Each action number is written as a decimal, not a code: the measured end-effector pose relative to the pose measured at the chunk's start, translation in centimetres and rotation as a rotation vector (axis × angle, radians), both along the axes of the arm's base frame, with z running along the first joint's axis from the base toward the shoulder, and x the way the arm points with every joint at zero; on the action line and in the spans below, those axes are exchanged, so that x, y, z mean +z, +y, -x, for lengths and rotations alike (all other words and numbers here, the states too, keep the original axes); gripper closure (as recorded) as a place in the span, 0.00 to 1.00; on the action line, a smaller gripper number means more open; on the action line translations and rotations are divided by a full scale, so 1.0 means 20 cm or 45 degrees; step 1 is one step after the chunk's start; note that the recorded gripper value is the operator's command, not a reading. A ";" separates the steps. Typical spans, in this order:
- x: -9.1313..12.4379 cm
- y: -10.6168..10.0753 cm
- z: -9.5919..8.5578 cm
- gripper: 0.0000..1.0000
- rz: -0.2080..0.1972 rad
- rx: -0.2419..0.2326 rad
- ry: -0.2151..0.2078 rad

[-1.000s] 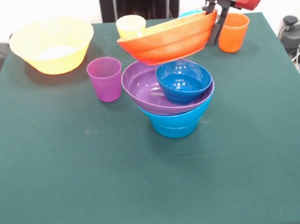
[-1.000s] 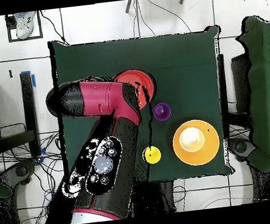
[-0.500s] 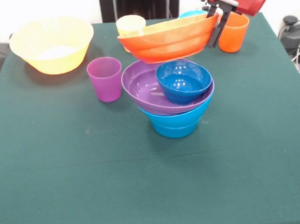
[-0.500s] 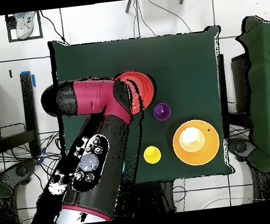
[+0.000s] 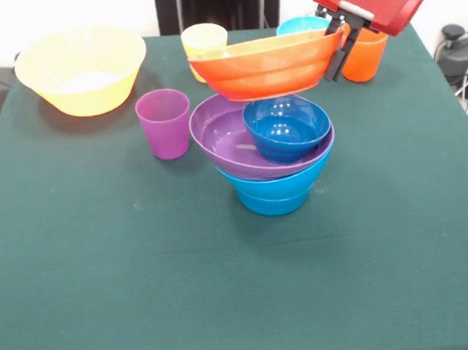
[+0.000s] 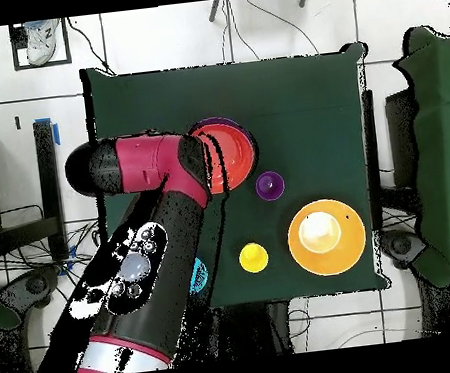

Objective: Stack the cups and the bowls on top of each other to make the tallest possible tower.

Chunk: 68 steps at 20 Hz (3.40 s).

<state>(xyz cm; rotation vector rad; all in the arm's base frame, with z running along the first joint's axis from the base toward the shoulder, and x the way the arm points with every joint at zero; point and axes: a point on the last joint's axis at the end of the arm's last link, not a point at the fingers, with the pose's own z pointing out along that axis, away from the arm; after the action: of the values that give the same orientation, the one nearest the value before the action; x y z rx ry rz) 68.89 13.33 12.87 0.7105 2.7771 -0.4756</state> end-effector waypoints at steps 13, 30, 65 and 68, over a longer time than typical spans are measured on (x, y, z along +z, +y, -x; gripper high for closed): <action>-0.09 0.00 0.03 1.00 0.006 -0.047 0.016; -0.13 -0.03 0.04 1.00 0.027 -0.056 0.034; -0.21 -0.01 0.01 1.00 -0.004 -0.107 0.032; -0.21 -0.01 0.02 1.00 -0.005 -0.106 0.033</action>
<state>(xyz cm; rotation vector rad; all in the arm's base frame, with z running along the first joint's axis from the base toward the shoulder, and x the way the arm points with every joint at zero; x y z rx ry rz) 68.59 13.21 8.67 0.8292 2.7817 -0.4994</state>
